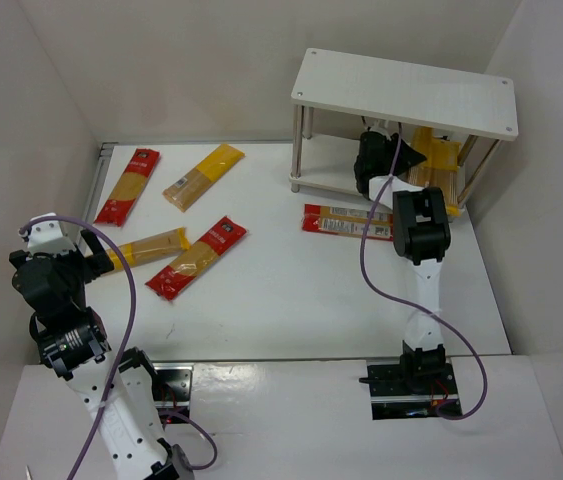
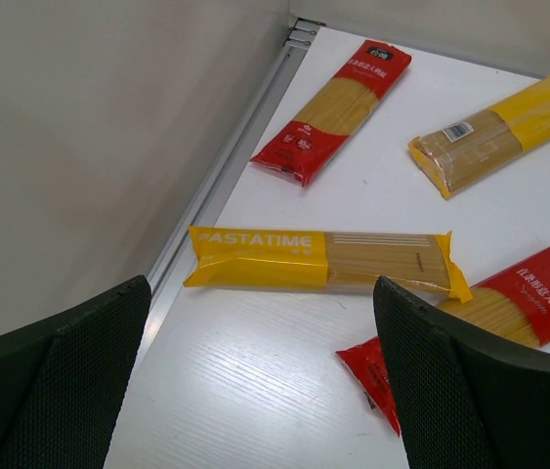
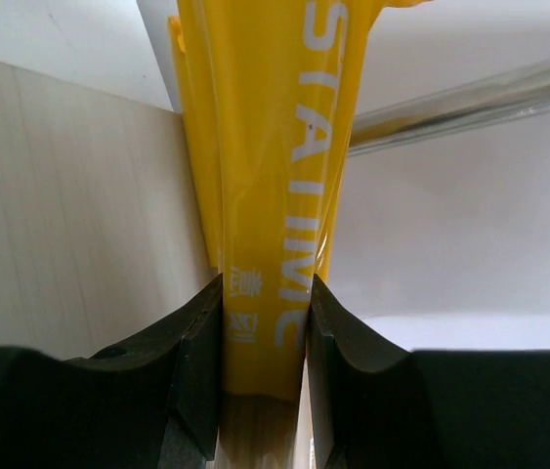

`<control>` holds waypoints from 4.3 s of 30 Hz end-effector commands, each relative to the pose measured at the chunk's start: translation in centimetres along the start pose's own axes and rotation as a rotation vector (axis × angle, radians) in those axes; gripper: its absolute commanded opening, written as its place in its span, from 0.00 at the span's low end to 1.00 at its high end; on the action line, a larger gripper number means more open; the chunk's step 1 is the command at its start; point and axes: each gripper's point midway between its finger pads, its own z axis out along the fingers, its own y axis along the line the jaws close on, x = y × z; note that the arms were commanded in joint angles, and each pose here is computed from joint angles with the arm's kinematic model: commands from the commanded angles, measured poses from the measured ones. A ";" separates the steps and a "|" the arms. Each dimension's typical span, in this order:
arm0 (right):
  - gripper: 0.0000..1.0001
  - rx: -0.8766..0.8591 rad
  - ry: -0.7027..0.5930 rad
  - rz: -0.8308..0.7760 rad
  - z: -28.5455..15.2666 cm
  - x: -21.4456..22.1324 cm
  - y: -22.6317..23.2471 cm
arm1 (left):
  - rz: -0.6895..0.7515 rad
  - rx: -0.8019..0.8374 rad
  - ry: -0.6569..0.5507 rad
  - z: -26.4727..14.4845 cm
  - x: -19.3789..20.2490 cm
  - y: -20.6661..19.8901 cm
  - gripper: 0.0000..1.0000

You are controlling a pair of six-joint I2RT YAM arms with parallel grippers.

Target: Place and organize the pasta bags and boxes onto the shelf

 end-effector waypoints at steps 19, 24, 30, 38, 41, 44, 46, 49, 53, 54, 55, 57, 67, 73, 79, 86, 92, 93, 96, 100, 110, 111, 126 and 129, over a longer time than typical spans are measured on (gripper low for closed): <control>0.12 0.077 -0.001 0.112 3.0 -3.3 -2.1 | 0.004 0.001 -0.025 0.1 -0.6 0.1 1.00; 0.22 0.085 0.020 0.096 4.0 -2.5 -2.3 | 0.004 0.001 -0.025 0.1 -0.6 0.1 1.00; 0.32 0.082 0.019 0.076 4.5 -2.4 -2.3 | 0.004 -0.008 -0.025 0.1 -0.6 0.3 1.00; 0.65 0.059 -0.009 0.037 4.7 -2.8 -2.0 | 0.004 -0.008 -0.025 0.1 -0.6 0.3 1.00; 0.75 0.042 -0.020 0.009 4.6 -2.6 -1.6 | 0.004 -0.008 -0.025 0.1 -0.6 0.3 1.00; 0.83 0.023 -0.044 -0.007 4.3 -2.5 -1.7 | 0.004 -0.008 -0.025 0.1 -0.6 0.3 1.00; 0.84 0.012 -0.065 -0.007 3.4 -2.5 -1.9 | 0.004 -0.008 -0.025 0.1 -0.6 0.3 1.00; 0.85 -0.010 -0.089 -0.021 2.2 -2.3 -2.2 | 0.004 -0.008 -0.025 0.1 -0.6 0.3 1.00; 0.85 -0.098 -0.152 -0.023 -1.3 -3.4 -1.0 | 0.004 -0.008 -0.025 0.1 -0.6 0.3 1.00; 0.85 -0.120 -0.148 -0.045 -1.9 -3.1 -0.6 | 0.004 -0.008 -0.025 0.1 -0.6 0.3 1.00; 0.85 -0.140 -0.157 -0.052 -2.7 -3.0 -0.7 | 0.004 -0.008 -0.025 0.1 -0.6 0.3 1.00; 0.86 -0.189 -0.180 -0.073 -4.9 -2.6 0.6 | 0.004 -0.008 -0.025 0.1 -0.6 0.3 1.00; 0.86 -0.441 -0.344 -0.101 -19.0 -3.3 1.6 | 0.008 0.002 -0.043 -0.3 -0.9 0.0 1.00; 0.86 -0.640 -0.413 -0.201 -28.2 -0.5 2.7 | 0.017 0.021 -0.044 -0.5 -0.8 -0.3 1.00; 0.89 -0.892 -0.403 -0.246 -34.3 4.4 2.9 | 0.030 0.066 -0.055 -0.7 -1.0 -1.1 1.00; 0.93 -1.028 -0.290 -0.140 -35.3 10.5 0.3 | 0.057 0.117 -0.042 -0.8 -0.6 -1.9 1.00; 1.00 -1.065 -0.257 0.223 -30.1 10.0 -7.6 | 0.067 0.149 -0.045 -1.1 -0.8 -2.5 1.00; 1.00 -1.099 -0.219 0.324 -28.1 10.5 -8.9 | 0.076 0.149 -0.046 -1.1 -0.8 -2.4 1.00; 1.00 -1.023 -0.257 0.540 -25.4 11.3 -13.4 | 0.078 0.192 -0.025 -0.7 -0.4 -3.3 1.00; 1.00 -0.975 -0.303 0.741 -25.1 12.0 -16.9 | 0.078 0.249 0.019 0.1 0.4 -4.4 1.00; 1.00 -0.920 -0.226 0.801 -21.9 15.3 -17.8 | 0.077 0.306 0.105 1.7 1.7 -6.0 1.00; 1.00 -0.915 -0.211 0.803 -21.5 15.6 -17.7 | 0.079 0.315 0.108 1.8 1.5 -6.2 1.00; 1.00 -0.929 -0.169 0.782 -20.8 15.9 -16.6 | 0.058 0.241 0.061 0.9 0.8 -5.1 1.00; 1.00 -0.917 -0.191 0.790 -21.1 15.8 -17.3 | 0.065 0.251 0.068 1.0 1.2 -5.2 1.00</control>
